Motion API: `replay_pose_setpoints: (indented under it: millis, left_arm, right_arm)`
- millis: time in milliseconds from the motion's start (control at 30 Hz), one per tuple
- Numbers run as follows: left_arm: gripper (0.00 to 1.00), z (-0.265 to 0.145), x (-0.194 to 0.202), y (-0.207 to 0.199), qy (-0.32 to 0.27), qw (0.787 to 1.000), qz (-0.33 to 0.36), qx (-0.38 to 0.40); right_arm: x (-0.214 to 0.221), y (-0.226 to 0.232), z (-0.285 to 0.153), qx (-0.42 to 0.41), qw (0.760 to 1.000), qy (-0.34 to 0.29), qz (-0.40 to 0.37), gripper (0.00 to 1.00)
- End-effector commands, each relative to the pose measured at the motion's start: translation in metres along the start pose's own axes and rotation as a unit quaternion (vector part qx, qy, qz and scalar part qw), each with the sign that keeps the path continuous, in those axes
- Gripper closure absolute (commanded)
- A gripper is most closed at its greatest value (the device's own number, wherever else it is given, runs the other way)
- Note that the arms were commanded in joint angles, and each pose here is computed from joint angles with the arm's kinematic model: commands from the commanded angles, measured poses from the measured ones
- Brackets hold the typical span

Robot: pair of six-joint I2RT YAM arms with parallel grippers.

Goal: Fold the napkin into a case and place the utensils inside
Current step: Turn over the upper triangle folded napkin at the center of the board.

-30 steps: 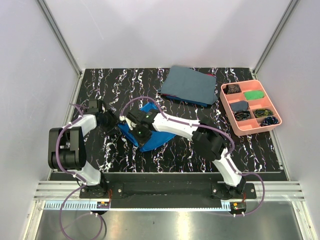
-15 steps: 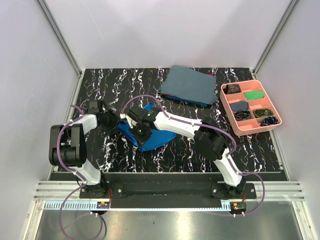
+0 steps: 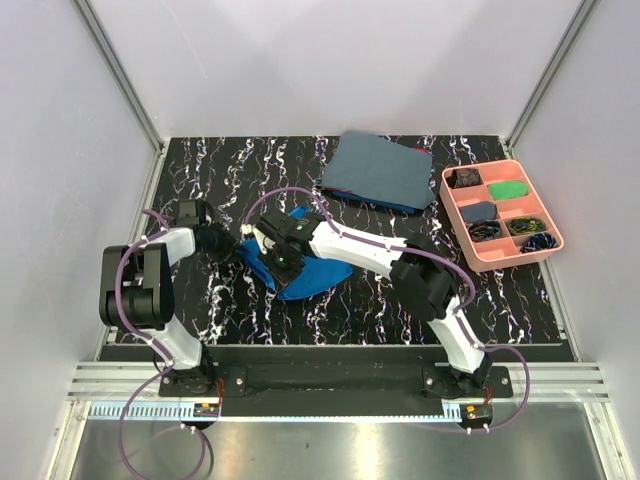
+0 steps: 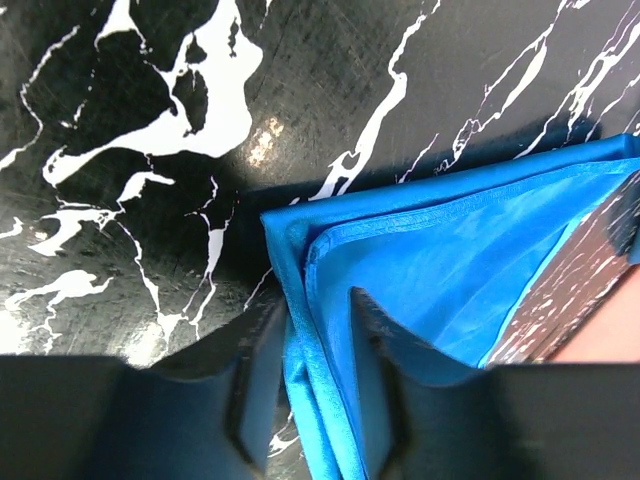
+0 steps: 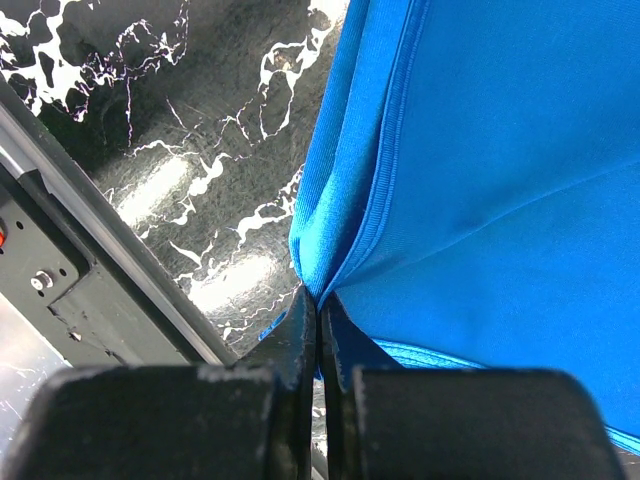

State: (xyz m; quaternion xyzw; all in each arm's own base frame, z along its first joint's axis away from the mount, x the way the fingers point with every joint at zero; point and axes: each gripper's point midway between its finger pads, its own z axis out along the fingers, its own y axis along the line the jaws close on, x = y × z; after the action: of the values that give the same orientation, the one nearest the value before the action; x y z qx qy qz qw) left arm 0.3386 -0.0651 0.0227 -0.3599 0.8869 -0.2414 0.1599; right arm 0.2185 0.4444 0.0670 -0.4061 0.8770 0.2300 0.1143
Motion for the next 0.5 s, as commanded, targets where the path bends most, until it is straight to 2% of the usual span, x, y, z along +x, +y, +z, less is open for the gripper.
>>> replay_pose_setpoints:
  millis: [0, 133, 200, 267, 467]
  left_arm:
    - [0.71, 0.001, -0.009, 0.002, -0.019, 1.0, 0.02, -0.007]
    - [0.83, 0.002, -0.013, 0.001, -0.025, 0.999, 0.035, -0.004]
    - [0.95, 0.001, -0.016, -0.005, -0.027, 0.999, 0.046, 0.004]
    - [1.0, -0.004, -0.02, -0.015, -0.032, 0.998, 0.055, 0.018]
    - [1.0, -0.039, -0.029, -0.048, -0.062, 0.994, 0.065, 0.066]
  right_arm:
    - [-0.027, 0.015, -0.035, -0.018, 0.998, -0.052, -0.006, 1.0]
    - [-0.028, 0.016, -0.036, -0.02, 0.998, -0.055, -0.005, 1.0]
    - [-0.029, 0.016, -0.035, -0.022, 0.998, -0.055, -0.005, 1.0]
    - [-0.026, 0.017, -0.036, -0.024, 0.998, -0.052, -0.004, 1.0]
    - [-0.03, 0.031, -0.05, -0.046, 0.996, -0.074, -0.013, 1.0]
